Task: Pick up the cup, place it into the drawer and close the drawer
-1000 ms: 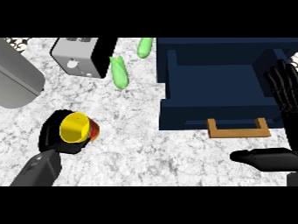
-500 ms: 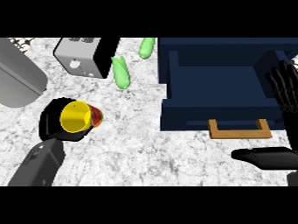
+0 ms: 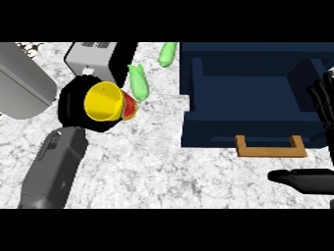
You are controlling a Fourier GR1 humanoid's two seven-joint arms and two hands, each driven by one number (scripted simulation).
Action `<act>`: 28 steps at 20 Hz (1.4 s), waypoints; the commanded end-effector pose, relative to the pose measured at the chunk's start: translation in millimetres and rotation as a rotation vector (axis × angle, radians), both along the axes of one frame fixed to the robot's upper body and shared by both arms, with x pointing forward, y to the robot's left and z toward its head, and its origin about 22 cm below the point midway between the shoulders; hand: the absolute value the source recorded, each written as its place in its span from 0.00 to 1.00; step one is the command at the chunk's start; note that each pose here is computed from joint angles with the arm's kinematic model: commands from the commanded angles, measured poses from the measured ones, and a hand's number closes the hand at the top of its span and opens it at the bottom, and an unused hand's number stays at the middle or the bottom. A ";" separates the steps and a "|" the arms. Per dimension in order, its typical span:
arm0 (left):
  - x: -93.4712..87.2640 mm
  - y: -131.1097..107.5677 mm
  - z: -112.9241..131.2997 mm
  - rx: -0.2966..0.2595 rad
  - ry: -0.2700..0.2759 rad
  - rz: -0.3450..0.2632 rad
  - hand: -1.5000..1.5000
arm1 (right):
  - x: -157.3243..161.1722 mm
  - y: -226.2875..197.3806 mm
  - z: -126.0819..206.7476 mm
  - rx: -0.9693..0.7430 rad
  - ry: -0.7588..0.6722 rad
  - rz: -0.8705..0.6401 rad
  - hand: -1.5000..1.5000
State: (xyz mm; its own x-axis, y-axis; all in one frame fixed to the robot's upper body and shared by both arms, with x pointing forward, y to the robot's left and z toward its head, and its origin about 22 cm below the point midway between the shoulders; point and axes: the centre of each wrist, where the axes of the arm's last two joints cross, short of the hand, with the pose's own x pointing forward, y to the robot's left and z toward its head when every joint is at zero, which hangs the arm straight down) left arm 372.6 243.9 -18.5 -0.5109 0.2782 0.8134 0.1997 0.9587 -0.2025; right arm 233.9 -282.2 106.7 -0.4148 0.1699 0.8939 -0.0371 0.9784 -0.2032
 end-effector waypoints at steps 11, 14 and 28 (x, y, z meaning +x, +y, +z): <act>28.7 -126.3 145.5 0.153 -0.072 -0.091 1.00 | 8.5 7.6 15.7 0.003 -0.019 0.001 0.00; 34.9 -147.5 151.5 0.188 -0.052 -0.083 1.00 | -0.4 -3.8 -11.8 -0.003 0.012 0.029 0.00; 60.7 -204.5 186.5 0.233 0.122 -0.069 1.00 | -4.9 -14.4 -3.0 -0.007 -0.016 0.028 0.00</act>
